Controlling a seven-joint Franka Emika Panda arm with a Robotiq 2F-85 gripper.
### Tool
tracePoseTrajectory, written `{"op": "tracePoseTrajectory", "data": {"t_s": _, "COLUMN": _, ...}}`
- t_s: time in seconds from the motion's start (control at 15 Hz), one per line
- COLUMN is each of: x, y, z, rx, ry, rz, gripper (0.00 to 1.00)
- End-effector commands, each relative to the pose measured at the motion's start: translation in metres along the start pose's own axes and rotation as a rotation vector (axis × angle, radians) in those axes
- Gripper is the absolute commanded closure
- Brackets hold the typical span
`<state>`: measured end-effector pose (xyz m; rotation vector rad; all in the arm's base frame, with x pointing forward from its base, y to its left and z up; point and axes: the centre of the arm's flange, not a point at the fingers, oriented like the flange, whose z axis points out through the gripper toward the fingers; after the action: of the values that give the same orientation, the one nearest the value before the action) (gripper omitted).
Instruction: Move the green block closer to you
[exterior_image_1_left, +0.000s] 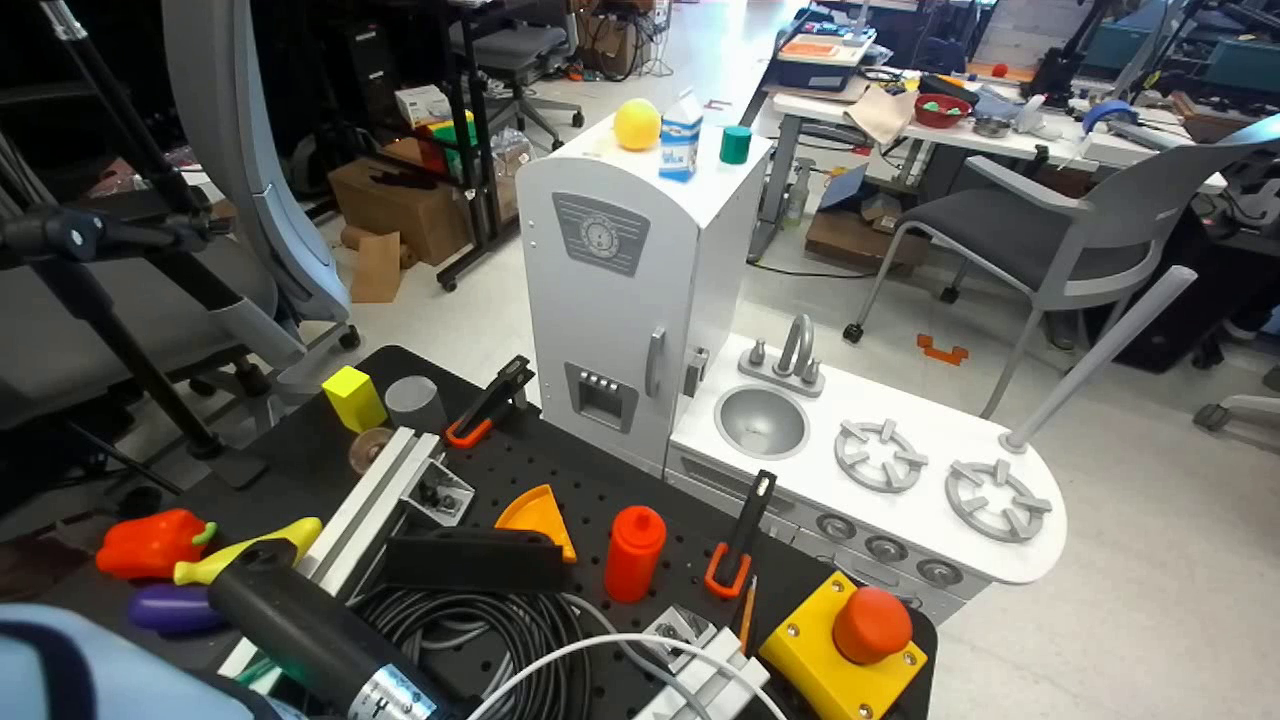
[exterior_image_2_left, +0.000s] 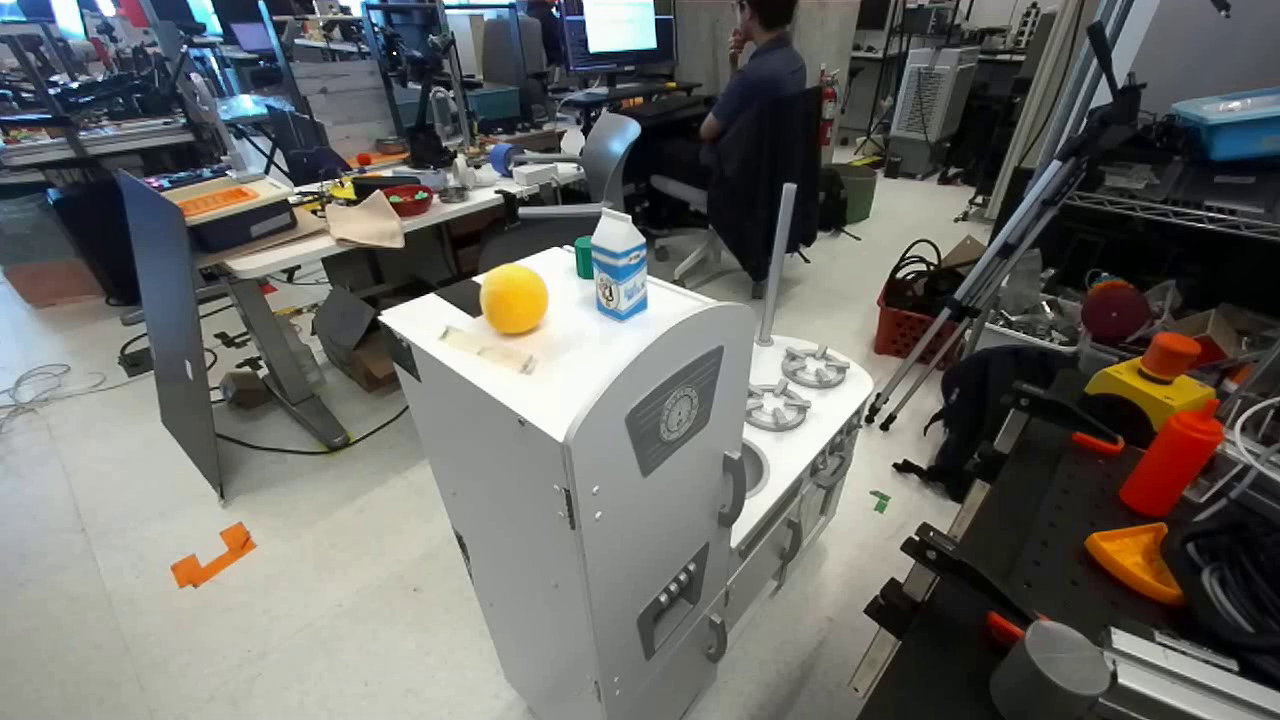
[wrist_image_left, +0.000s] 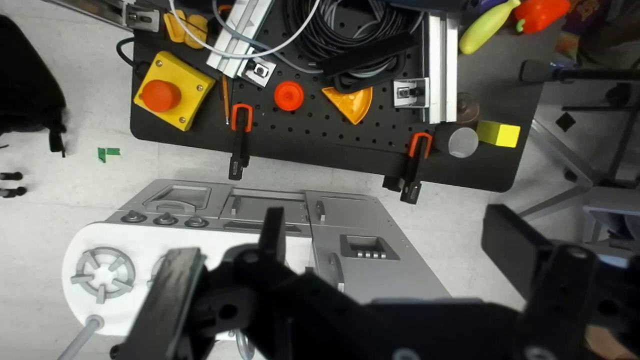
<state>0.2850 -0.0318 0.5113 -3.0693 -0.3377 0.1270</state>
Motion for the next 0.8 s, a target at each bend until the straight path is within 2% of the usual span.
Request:
{"op": "tracePoseTrajectory", "data": {"t_s": 0.0, "x": 0.021, "y": 0.004, "z": -0.001, "rx": 0.02, "ry": 0.015, "rz": 0.045, "gripper": 0.0}}
{"op": "tracePoseTrajectory", "data": {"t_s": 0.33, "x": 0.092, "y": 0.032, "z": -0.004, "rx": 0.086, "ry": 0.044, "rz": 0.216, "gripper": 0.0}}
{"op": "tracePoseTrajectory", "data": {"t_s": 0.73, "x": 0.214, "y": 0.059, "z": 0.007, "rx": 0.184, "ry": 0.09, "rz": 0.44, "gripper": 0.0}}
